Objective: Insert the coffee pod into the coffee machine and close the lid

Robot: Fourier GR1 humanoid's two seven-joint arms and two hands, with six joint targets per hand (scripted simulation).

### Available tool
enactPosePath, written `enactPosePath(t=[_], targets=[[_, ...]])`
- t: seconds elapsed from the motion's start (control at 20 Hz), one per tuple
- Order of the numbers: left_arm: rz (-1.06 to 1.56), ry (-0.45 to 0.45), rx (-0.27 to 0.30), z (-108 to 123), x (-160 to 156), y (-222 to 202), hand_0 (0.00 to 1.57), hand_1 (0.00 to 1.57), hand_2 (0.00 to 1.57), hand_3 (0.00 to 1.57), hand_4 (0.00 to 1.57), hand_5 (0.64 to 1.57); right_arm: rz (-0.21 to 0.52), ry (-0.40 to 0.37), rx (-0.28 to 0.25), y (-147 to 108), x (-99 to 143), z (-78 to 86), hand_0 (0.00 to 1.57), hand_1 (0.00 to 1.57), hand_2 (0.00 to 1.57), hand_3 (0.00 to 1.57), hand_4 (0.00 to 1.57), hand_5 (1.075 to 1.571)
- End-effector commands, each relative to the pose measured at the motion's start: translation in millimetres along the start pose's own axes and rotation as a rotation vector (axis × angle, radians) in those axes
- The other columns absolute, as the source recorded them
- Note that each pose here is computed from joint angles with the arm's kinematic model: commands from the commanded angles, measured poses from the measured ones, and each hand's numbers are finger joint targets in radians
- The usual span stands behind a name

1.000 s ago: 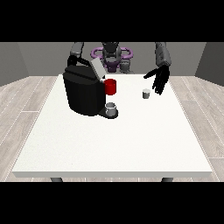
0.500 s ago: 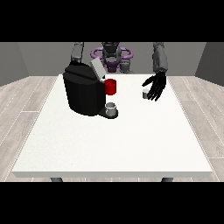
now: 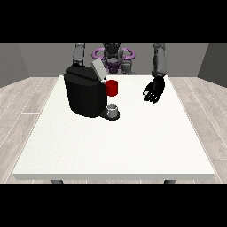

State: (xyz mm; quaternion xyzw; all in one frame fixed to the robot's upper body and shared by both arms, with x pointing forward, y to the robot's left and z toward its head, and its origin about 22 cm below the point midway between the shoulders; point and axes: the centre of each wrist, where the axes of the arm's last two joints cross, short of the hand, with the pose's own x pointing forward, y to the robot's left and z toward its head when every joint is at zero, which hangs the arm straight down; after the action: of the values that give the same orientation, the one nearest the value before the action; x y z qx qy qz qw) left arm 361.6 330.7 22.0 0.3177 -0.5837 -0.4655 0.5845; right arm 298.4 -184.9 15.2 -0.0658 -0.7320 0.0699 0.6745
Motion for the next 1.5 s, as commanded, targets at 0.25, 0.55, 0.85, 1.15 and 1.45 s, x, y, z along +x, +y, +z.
enactPosePath(t=[0.25, 0.55, 0.85, 1.15, 1.45], targets=[[-0.158, 0.026, -0.143, -12.4, 1.6, 9.0, 0.79, 0.79, 0.96, 0.85, 0.39, 1.571, -0.015, 0.032, -0.03, -14.0, -10.8, -13.6, 0.0, 0.0, 0.0, 0.0, 0.0, 1.571], [-0.128, 0.032, -0.191, -5.8, -6.3, -23.8, 1.04, 1.04, 1.12, 1.01, 0.4, 1.571, 0.075, 0.137, -0.024, -27.2, -27.1, 5.2, 0.0, 0.0, 0.0, 0.0, 0.0, 1.571], [0.006, -0.11, -0.125, -31.7, 34.0, -10.4, 1.42, 1.42, 1.4, 1.33, 0.49, 1.571, 0.096, 0.156, -0.085, -19.3, -51.7, 8.2, 0.0, 0.0, 0.0, 0.0, 0.0, 1.571], [0.051, -0.114, -0.198, -36.6, 29.8, 14.7, 1.41, 1.41, 1.4, 1.31, 0.51, 1.571, 0.086, 0.2, -0.078, -13.6, -53.7, 12.2, 0.0, 0.0, 0.0, 0.0, 0.0, 1.571], [0.048, -0.102, -0.206, -56.4, 64.8, 37.8, 1.4, 1.4, 1.39, 1.33, 0.54, 1.571, 0.076, 0.173, -0.014, -19.4, -63.5, 19.0, 0.0, 0.0, 0.0, 0.0, 0.0, 1.571]])
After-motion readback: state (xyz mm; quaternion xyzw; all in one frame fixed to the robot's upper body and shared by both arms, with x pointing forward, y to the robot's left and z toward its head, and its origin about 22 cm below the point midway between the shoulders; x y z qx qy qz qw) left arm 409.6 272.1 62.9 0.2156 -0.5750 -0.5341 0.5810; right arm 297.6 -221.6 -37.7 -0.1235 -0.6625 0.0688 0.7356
